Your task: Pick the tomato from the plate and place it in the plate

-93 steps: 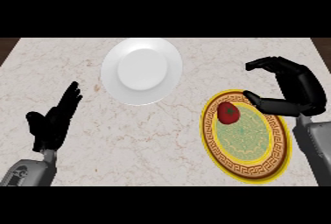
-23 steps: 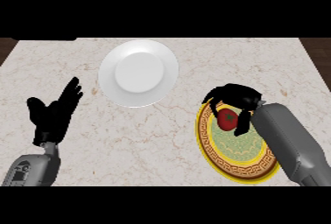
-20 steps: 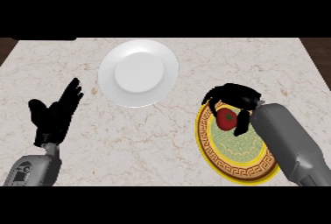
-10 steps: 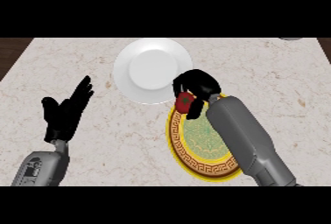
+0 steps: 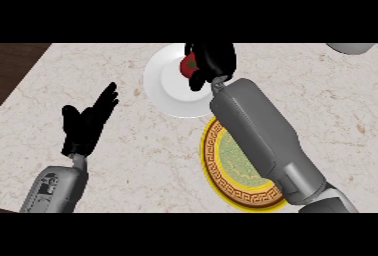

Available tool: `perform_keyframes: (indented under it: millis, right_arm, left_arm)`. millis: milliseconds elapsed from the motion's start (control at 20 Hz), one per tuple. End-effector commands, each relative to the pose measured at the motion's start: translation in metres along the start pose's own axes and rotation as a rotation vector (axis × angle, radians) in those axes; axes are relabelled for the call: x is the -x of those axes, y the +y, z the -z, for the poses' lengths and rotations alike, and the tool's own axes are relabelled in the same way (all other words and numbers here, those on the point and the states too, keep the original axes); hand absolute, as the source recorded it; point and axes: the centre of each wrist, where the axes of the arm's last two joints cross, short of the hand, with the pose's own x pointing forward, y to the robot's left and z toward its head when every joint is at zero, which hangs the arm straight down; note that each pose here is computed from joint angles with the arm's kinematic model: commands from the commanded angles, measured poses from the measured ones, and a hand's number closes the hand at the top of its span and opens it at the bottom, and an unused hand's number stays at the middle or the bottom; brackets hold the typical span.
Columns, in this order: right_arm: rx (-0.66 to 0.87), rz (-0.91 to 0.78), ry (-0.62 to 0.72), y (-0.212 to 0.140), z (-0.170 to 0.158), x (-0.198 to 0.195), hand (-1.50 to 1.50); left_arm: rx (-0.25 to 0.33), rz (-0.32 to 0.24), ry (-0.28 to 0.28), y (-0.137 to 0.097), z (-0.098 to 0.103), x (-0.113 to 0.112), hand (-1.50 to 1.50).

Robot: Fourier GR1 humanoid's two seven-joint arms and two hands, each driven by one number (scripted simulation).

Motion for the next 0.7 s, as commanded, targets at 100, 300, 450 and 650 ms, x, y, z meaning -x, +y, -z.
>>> perform_keyframes:
  millis: [100, 300, 450, 650]
  right_arm:
    - [0.276, 0.025, 0.249, -0.026, 0.011, -0.038, 1.50]
    - [0.374, 0.072, 0.410, -0.030, 0.015, -0.052, 1.50]
    - [0.422, 0.098, 0.479, -0.025, 0.014, -0.058, 1.50]
    - [0.427, 0.063, 0.563, -0.010, 0.016, -0.050, 1.50]
  left_arm:
    - [0.034, 0.010, 0.001, -0.010, 0.006, -0.004, 0.00]
    - [0.036, 0.017, -0.019, -0.012, 0.011, -0.012, 0.00]
    - [0.030, 0.009, -0.011, -0.011, 0.013, -0.007, 0.00]
    - [0.012, 0.008, -0.022, -0.016, 0.017, -0.016, 0.00]
